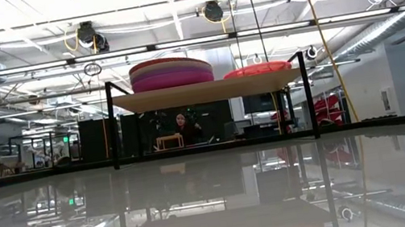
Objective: Place and stack plates onto a shelf
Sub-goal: Return to Home Position
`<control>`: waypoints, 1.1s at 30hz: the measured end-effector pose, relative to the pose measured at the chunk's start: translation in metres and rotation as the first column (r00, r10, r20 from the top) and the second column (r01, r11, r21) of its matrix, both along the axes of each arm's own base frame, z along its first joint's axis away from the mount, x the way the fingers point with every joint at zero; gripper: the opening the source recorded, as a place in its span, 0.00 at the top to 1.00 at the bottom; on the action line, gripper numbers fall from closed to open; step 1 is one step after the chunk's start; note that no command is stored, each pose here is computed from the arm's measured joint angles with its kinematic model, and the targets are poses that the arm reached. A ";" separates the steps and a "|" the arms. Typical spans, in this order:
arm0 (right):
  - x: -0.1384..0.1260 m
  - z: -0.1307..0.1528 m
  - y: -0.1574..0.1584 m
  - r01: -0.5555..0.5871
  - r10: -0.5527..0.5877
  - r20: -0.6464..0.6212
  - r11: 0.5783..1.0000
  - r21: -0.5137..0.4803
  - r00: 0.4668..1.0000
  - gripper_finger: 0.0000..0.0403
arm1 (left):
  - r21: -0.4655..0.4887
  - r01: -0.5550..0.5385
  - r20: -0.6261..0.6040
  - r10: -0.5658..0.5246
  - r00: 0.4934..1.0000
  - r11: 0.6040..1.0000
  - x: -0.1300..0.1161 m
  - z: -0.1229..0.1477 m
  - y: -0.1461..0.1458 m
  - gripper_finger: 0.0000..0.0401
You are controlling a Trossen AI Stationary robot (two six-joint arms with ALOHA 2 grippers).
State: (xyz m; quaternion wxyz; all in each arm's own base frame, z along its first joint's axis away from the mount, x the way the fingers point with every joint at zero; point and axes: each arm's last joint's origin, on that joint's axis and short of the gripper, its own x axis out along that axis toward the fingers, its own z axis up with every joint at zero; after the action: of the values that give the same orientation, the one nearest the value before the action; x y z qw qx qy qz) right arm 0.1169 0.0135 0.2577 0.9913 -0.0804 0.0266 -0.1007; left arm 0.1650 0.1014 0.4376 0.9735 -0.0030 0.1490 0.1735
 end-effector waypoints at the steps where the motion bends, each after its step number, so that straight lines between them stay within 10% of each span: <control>1: -0.007 0.004 -0.001 -0.002 0.002 0.028 1.000 0.014 1.000 0.73 | 0.009 0.026 0.029 -0.026 0.999 1.000 -0.004 -0.007 -0.009 0.60; 13: -0.032 -0.013 -0.007 -0.007 0.001 0.141 0.999 0.036 0.990 0.73 | 0.088 0.246 0.386 -0.261 0.885 0.965 -0.026 -0.140 -0.058 0.70; 33: -0.020 -0.084 -0.004 0.004 -0.003 -0.005 0.997 0.079 1.000 0.73 | -0.093 0.211 0.456 -0.147 0.878 0.973 -0.045 -0.257 -0.063 0.71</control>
State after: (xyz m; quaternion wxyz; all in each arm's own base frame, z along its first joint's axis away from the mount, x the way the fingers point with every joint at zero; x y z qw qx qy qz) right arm 0.0970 0.0092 0.1734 0.9934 -0.0415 0.0333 -0.1012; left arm 0.1196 0.0383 0.1802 0.9909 -0.0969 -0.0666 0.0662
